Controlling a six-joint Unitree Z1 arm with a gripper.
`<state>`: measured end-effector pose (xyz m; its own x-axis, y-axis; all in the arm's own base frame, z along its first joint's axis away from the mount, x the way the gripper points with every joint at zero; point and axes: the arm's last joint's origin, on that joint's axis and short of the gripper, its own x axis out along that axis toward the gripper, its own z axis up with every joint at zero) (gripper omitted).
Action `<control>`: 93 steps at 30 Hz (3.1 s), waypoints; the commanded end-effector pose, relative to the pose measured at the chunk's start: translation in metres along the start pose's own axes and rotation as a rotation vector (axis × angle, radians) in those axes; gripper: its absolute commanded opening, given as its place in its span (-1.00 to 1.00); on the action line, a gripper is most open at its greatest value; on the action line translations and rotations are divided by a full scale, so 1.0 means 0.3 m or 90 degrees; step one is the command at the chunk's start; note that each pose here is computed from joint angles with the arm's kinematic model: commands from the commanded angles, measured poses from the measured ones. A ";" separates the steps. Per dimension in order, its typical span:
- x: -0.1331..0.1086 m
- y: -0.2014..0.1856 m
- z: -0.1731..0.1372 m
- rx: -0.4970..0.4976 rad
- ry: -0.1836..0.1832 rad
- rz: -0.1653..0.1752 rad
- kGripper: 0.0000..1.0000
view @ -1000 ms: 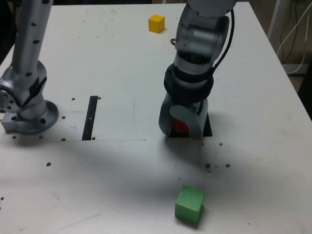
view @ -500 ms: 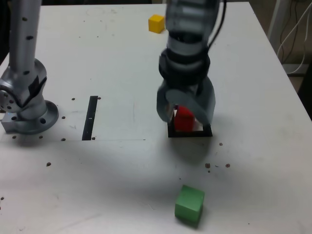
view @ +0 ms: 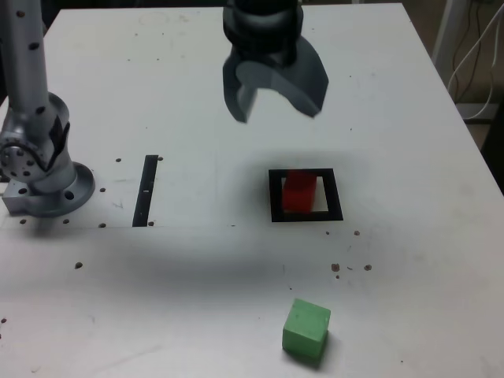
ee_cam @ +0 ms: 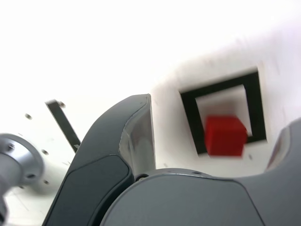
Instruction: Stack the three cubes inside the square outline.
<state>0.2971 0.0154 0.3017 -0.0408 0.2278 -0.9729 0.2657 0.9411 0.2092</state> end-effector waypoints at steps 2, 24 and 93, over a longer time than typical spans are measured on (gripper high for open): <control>0.001 0.078 -0.038 -0.019 0.010 0.021 0.99; 0.116 0.665 -0.228 -0.122 0.085 0.093 0.98; 0.590 1.139 -0.277 -0.147 0.083 -0.121 -0.25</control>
<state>0.3007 0.3979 0.2108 -0.1965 0.0649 -0.9784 0.0182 0.9979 0.0625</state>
